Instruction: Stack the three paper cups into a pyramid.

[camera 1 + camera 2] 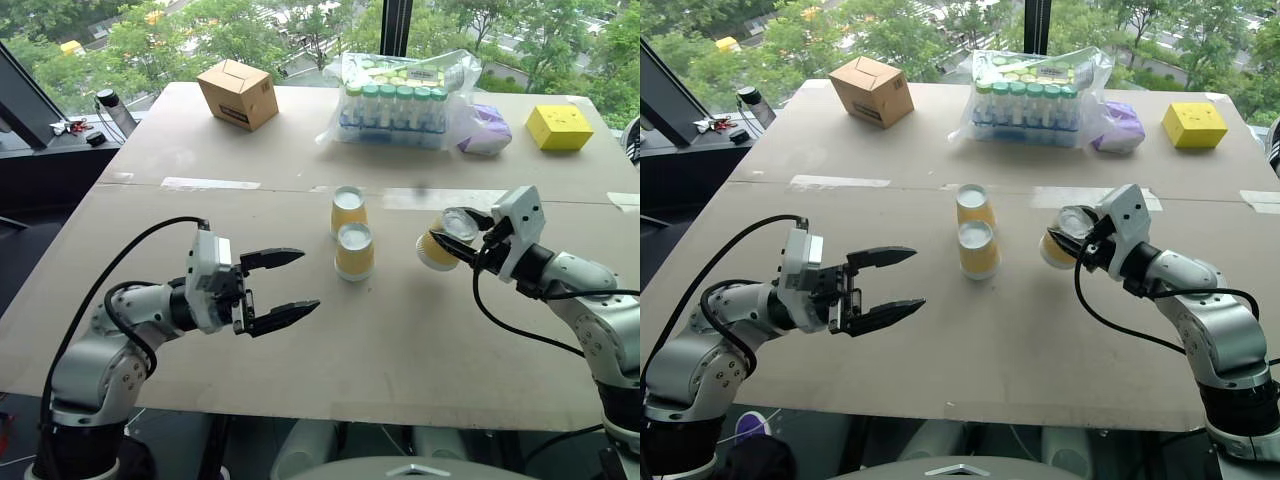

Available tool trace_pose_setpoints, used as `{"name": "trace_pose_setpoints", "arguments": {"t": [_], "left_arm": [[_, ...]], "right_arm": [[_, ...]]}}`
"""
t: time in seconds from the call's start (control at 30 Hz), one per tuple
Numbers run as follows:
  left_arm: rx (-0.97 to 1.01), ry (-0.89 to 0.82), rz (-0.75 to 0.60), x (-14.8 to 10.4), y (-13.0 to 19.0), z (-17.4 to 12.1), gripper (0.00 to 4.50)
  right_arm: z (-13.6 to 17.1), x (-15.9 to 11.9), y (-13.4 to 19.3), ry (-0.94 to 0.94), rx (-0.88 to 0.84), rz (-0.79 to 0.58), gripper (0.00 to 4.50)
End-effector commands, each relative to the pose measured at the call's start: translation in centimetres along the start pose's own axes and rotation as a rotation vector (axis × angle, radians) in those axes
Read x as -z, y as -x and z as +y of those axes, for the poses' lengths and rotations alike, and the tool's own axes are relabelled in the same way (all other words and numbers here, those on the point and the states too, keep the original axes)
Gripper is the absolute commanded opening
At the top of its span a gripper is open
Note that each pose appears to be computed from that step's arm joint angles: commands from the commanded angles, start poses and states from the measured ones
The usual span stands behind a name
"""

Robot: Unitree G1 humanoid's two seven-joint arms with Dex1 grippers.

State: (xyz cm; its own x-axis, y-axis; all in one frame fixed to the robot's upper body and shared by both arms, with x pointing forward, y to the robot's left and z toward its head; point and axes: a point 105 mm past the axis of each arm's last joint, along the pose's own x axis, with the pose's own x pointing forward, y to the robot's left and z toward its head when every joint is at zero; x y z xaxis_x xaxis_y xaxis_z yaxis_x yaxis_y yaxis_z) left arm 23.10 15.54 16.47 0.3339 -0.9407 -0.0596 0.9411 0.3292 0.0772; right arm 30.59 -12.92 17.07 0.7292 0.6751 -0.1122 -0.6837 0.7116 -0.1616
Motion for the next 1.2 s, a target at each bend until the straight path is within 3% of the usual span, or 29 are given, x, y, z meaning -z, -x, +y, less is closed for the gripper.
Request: {"name": "trace_pose_setpoints", "arguments": {"t": [0.03, 0.5, 1.2], "left_arm": [[0.011, -0.034, -0.017, -1.0, 0.6, -0.4, 4.5], [-0.015, -0.017, 0.015, -0.6, 2.0, -1.3, 4.5], [-0.025, -0.02, 0.015, -0.4, 1.9, -1.5, 4.5]], "right_arm": [[0.0, -0.9, -1.0, 0.037, -0.031, -0.014, 2.27], [2.9, -1.0, -3.3, 0.043, -0.233, -0.006, 2.27], [4.7, -0.8, -4.5, 0.108, -0.275, 0.006, 2.27]]}}
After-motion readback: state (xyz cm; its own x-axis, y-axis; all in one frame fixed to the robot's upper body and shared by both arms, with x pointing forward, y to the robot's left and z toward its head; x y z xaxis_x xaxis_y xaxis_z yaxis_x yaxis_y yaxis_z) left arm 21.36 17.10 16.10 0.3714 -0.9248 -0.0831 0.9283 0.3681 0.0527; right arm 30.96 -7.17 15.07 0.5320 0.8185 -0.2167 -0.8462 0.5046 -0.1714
